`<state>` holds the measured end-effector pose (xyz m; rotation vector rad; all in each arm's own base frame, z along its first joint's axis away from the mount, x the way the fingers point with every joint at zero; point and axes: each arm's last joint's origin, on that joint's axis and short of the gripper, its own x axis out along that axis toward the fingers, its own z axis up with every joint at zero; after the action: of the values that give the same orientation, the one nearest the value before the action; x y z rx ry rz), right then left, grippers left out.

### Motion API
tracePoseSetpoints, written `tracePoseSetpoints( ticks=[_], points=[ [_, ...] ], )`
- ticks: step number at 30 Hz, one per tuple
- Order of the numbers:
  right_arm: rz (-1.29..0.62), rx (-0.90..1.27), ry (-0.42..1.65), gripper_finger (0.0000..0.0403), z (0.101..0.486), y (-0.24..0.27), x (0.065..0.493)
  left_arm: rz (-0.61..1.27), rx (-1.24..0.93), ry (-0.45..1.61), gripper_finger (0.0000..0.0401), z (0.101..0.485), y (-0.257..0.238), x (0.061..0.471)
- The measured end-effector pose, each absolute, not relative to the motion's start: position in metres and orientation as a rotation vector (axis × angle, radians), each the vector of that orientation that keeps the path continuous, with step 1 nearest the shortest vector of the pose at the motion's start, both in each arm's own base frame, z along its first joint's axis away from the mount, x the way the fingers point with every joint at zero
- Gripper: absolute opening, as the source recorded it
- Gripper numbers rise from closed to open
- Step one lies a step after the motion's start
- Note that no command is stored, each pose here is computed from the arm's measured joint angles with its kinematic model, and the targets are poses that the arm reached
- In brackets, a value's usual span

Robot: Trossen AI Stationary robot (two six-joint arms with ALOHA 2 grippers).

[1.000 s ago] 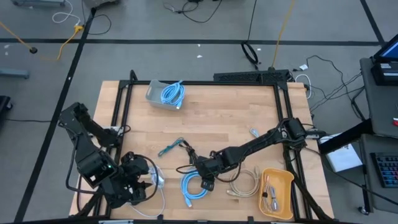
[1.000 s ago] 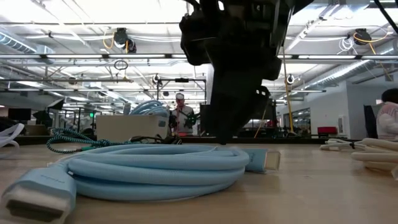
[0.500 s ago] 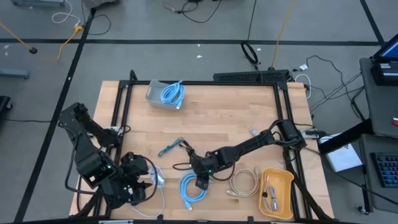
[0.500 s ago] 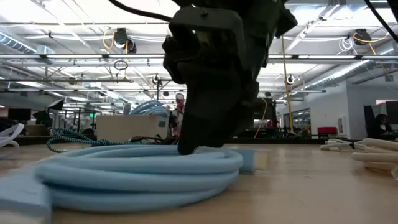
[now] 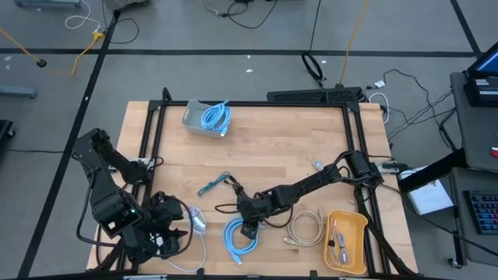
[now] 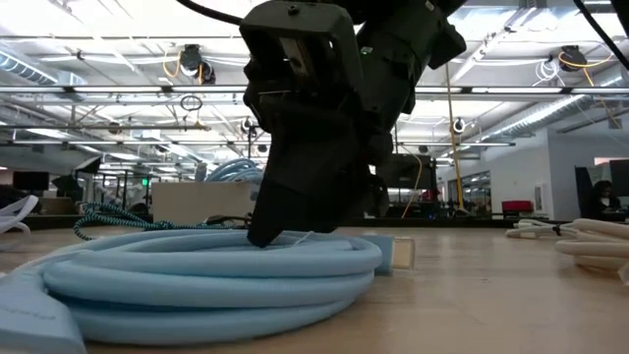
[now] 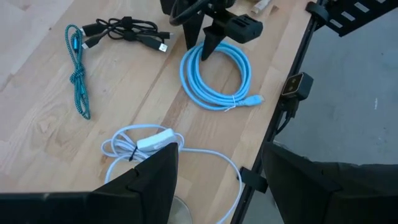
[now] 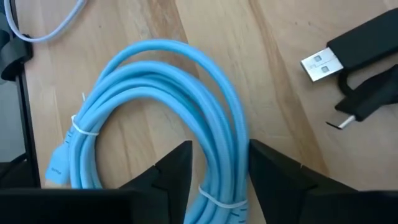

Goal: Pick & Place USB Port
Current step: Put the blue HDMI cable into the gray bin

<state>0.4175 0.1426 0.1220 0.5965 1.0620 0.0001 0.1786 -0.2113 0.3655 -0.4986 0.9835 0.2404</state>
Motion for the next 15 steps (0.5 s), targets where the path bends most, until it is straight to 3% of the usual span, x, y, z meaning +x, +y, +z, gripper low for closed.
tracePoseSetpoints(
  ticks=[6, 13, 15],
  points=[
    [-0.015, 0.603, 1.072, 0.0119, 0.1205, 0.1421, 0.4167, 0.235, -0.494, 0.982, 0.0234, 0.3655, -0.2127, 0.1768],
    [-0.014, 0.597, 1.092, 0.0028, 0.1185, 0.1423, 0.4153, 0.236, -0.492, 0.968, 0.0234, 0.3657, -0.2153, 0.1732],
    [-0.011, 0.597, 1.087, 0.0026, 0.1187, 0.1426, 0.4156, 0.236, -0.492, 0.968, 0.0234, 0.3657, -0.2153, 0.1731]
  ],
)
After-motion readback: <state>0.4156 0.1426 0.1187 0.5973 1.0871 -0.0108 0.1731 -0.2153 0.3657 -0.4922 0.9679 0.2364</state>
